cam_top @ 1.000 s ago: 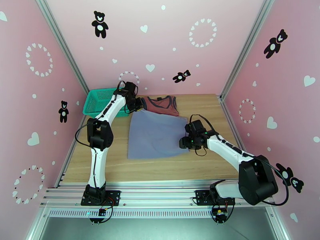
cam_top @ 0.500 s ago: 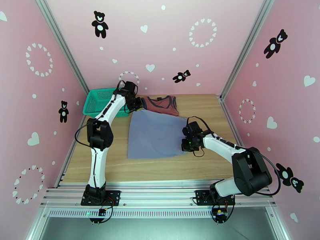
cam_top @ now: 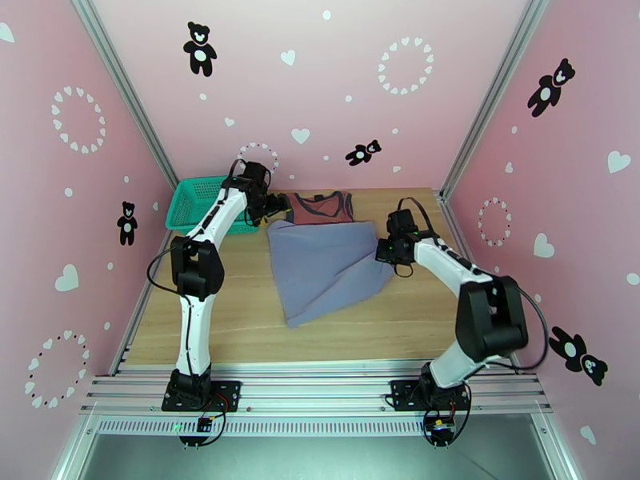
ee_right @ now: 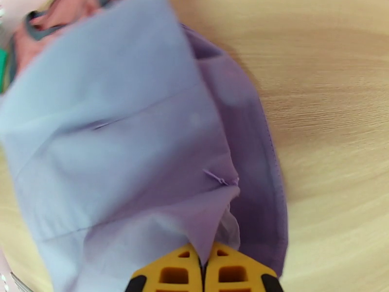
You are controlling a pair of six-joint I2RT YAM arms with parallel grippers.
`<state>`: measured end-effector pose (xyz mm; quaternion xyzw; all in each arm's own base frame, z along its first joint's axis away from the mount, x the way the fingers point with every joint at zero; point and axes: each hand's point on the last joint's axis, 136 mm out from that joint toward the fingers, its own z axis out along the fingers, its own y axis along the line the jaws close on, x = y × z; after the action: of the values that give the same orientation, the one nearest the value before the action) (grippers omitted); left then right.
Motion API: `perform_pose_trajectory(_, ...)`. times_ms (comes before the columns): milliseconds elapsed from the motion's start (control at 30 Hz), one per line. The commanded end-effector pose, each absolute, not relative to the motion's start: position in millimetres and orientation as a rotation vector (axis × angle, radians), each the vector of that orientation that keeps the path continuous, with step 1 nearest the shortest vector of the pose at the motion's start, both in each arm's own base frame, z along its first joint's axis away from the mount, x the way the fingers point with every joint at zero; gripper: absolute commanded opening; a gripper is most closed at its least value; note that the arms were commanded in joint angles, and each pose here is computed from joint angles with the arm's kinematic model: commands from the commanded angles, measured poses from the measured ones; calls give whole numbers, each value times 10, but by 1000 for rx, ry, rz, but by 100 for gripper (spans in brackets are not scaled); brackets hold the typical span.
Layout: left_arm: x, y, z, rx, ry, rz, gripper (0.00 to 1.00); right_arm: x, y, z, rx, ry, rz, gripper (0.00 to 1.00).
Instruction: Fold and stack the mixed laundry pile
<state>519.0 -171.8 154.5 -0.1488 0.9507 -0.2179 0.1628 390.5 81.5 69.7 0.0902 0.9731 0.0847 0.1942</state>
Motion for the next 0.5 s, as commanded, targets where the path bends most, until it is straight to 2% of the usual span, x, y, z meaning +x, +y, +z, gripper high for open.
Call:
perform_pose_trajectory(0, 4931, -1706, 2028, -330, 2658, -618, 94, 4116, 865, 560, 307, 2731, 266, 0)
perform_pose_trajectory(100, 4480, -1770, 2049, -249, 2698, -584, 90, 4237, 857, 519, 339, 2718, 256, 0)
perform_pose_trajectory(267, 3502, -1875, 1740, -145, 2822, -566, 73, 4414, 795, 559, 396, 2679, 223, 0)
perform_pose_trajectory(467, 2773, -1935, 1404, -146, 2905, -594, 73, 4577, 762, 512, 473, 2658, 192, 0)
